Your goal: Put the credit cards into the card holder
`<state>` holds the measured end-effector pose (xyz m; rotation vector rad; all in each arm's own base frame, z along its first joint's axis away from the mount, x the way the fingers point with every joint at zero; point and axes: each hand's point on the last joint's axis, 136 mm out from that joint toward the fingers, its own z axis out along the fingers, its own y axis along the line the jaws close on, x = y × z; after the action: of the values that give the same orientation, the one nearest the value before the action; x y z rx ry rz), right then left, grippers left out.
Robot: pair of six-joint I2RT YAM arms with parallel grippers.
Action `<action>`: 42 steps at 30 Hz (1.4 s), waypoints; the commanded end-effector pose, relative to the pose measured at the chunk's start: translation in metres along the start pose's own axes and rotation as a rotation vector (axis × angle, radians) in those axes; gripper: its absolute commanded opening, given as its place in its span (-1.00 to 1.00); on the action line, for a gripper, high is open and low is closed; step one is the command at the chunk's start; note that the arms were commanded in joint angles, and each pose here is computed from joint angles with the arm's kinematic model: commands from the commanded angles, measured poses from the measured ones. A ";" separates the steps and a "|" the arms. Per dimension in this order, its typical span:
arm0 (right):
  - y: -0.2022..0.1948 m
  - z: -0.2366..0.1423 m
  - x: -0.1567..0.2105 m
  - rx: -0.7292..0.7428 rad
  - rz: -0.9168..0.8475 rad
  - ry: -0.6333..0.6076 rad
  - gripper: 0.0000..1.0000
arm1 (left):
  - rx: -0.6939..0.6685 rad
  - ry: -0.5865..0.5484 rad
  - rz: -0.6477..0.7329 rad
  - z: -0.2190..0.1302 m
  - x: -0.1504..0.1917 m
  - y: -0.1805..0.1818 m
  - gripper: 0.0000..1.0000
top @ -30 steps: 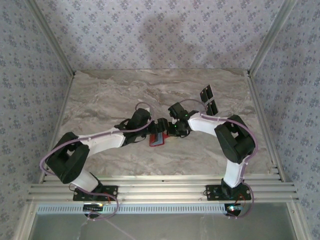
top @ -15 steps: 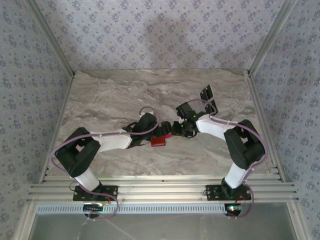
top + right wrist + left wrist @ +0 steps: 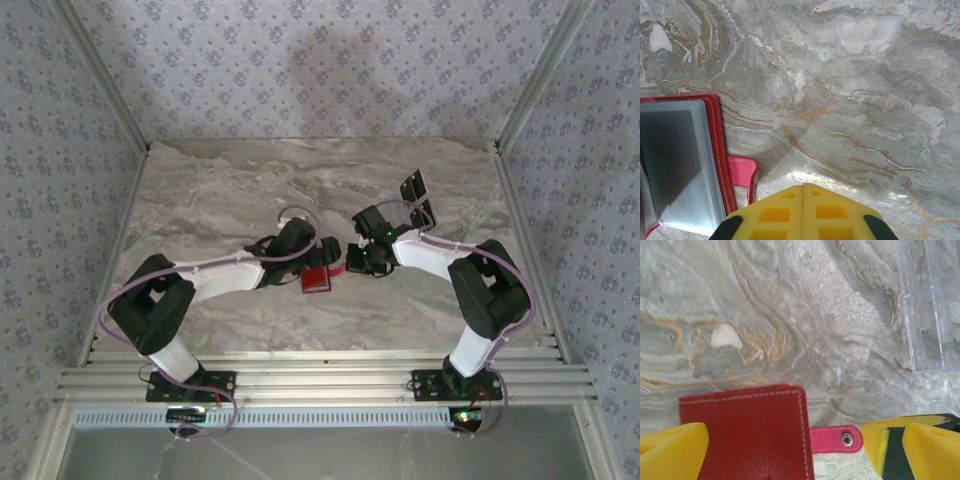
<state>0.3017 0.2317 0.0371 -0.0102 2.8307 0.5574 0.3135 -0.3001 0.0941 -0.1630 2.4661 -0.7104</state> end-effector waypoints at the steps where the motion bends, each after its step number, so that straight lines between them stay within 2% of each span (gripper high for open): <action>1: 0.002 -0.007 0.000 -0.016 0.002 -0.007 -0.91 | -0.070 -0.032 0.060 -0.032 -0.025 0.006 0.99; 4: 0.003 -0.009 -0.001 -0.019 -0.002 -0.009 -0.90 | -0.170 -0.022 0.078 -0.050 -0.027 0.029 1.00; 8: 0.005 -0.015 -0.001 -0.027 -0.009 -0.016 -0.64 | -0.290 -0.012 0.088 -0.071 -0.015 0.064 0.99; 11: 0.005 -0.020 0.000 -0.026 -0.016 -0.018 -0.43 | -0.255 0.022 0.079 -0.073 0.001 0.072 1.00; 17: 0.008 -0.030 -0.002 -0.030 -0.029 -0.023 -0.13 | -0.125 0.100 0.100 -0.060 0.027 0.056 1.00; 26: 0.018 -0.033 -0.004 -0.035 -0.051 -0.020 -0.10 | -0.108 0.143 0.119 -0.042 0.043 0.051 0.99; 42: 0.028 -0.021 -0.006 -0.025 -0.078 0.008 -0.10 | -0.287 0.225 0.114 -0.023 0.084 0.104 0.97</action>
<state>0.3003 0.2455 0.0672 -0.0894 2.7993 0.5936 0.2420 -0.2311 0.0297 -0.0309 2.7221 -0.3978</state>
